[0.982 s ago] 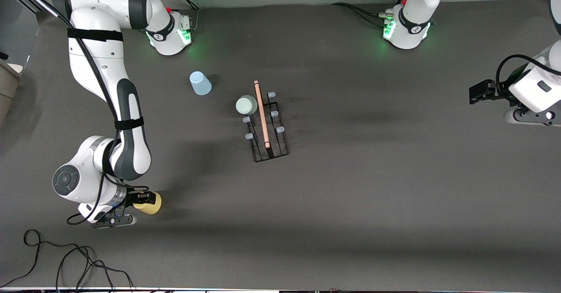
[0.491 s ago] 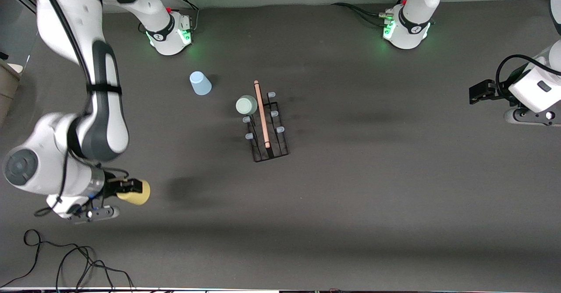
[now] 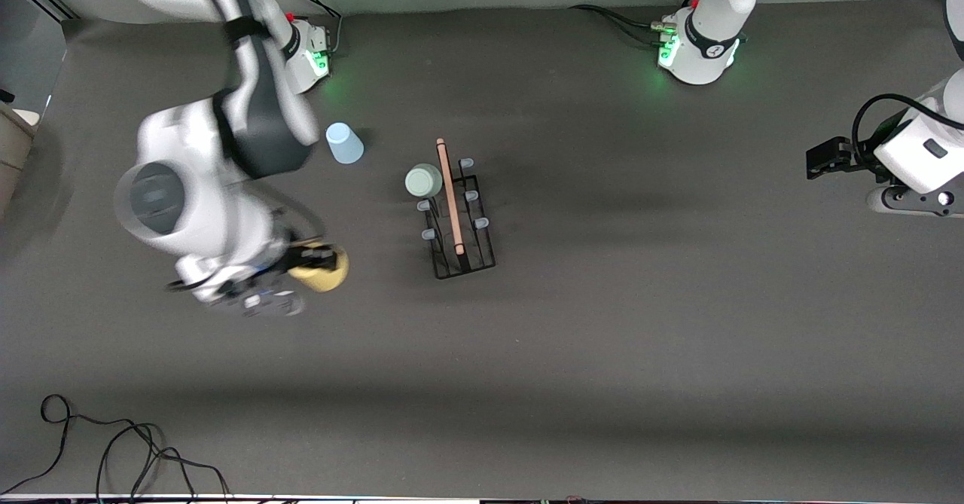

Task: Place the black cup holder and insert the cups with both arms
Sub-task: 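Place the yellow cup onto a rack peg with the right gripper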

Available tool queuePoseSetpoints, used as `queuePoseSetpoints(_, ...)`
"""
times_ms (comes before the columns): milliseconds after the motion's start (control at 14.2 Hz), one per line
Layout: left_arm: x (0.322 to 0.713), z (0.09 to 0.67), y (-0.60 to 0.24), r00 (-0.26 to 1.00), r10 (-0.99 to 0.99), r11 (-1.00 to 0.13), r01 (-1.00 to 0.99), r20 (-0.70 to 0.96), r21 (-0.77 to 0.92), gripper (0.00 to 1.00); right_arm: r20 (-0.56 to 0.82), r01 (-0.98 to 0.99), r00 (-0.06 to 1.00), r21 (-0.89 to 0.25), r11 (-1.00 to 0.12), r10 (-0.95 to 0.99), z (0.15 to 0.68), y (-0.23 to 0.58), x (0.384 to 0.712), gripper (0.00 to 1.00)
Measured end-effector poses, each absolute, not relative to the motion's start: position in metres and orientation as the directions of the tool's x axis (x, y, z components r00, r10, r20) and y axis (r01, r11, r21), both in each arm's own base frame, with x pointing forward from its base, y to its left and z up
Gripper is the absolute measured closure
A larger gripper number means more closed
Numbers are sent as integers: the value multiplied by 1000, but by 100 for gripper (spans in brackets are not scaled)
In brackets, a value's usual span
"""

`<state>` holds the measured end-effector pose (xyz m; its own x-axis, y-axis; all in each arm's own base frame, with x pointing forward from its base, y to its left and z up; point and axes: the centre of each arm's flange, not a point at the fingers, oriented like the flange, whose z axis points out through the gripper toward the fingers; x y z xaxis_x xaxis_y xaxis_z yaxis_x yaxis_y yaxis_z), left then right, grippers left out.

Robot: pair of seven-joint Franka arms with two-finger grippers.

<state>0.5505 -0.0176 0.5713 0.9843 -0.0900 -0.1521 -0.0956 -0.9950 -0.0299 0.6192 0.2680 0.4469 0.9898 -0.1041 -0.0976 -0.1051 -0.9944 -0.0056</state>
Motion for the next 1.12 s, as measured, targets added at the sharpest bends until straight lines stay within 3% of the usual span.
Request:
queuePoseSetpoints(281,551,571,-18,984,-90,-995,-96,-152,-30,0,-89,-174,981,16,-985,-175,440,372,566,32)
queuePoseSetpoints(491,551,571,-18,984,-90,-995,-96,-152,-30,0,-91,-184,978,28,-983,-185,431,405,542,32)
queuePoseSetpoints(1123,551,571,-18,984,-90,-995,-96,-152,-30,0,-29,-204,978,3,-979,-204,375,402,541,32)
